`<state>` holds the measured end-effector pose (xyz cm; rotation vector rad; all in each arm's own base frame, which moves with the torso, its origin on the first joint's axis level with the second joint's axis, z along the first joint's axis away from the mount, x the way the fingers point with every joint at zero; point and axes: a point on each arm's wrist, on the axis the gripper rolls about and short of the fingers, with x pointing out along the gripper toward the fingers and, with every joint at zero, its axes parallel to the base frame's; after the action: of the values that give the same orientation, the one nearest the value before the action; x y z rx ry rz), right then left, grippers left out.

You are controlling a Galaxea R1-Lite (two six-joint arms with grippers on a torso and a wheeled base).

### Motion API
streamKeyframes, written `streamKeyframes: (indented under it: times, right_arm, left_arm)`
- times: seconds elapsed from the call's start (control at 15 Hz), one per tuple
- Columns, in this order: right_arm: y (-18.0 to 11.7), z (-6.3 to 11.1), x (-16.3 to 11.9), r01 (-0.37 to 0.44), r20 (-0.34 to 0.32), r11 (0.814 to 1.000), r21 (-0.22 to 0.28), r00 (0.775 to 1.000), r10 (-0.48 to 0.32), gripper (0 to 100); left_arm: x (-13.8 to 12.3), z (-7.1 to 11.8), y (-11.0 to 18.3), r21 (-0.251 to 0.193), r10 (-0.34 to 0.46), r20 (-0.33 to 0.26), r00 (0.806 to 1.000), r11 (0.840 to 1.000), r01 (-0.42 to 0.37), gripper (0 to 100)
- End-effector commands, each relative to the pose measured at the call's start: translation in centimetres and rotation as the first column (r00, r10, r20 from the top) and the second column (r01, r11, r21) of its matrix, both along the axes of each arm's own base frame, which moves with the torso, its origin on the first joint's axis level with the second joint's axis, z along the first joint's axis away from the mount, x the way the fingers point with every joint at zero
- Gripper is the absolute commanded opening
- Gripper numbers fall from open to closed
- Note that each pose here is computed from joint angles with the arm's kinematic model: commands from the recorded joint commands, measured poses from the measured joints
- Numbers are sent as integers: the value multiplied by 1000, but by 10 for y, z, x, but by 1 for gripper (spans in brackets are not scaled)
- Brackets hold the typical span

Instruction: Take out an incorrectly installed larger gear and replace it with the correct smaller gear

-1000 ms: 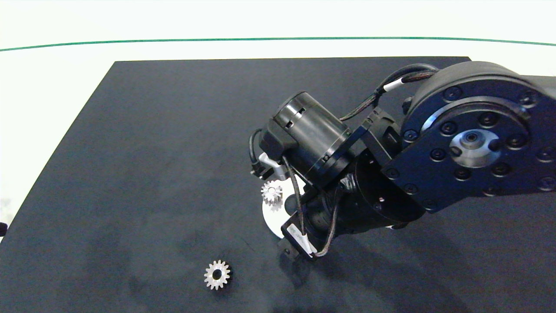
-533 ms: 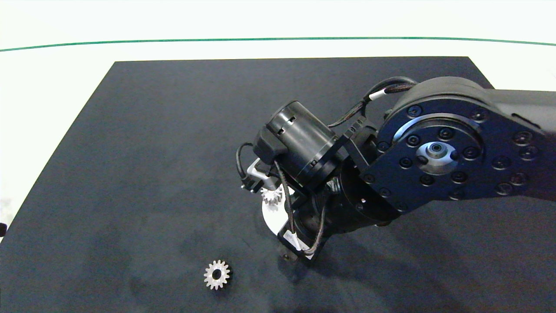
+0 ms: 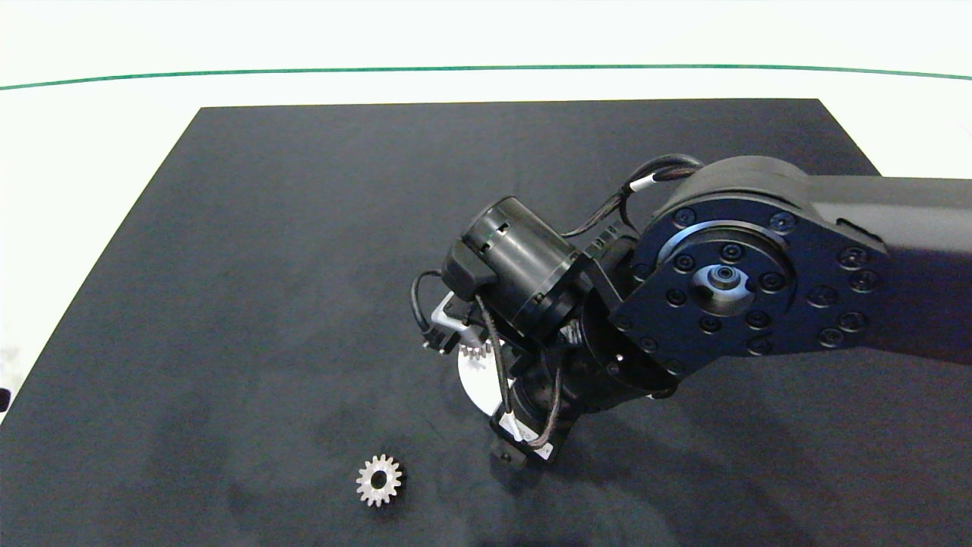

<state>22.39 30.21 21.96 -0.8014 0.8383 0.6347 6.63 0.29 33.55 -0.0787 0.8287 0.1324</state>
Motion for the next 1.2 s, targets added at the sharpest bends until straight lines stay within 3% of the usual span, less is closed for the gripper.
streamKeyframes:
  times: [0.07,0.47,1.2]
  right_arm:
    - [1,-6,3,4,-10,1000,-19,1000,-4,100]
    - [6,-15,8,14,-14,1000,-19,1000,-14,99]
    - [3,-23,11,23,-28,999,-48,999,-25,76]
  left_arm:
    - [-2,-1,0,-1,2,-3,1000,1000,-2,100]
    - [-2,0,0,-1,2,0,1000,1000,-2,100]
    - [-6,0,0,0,2,14,1000,1000,-2,100]
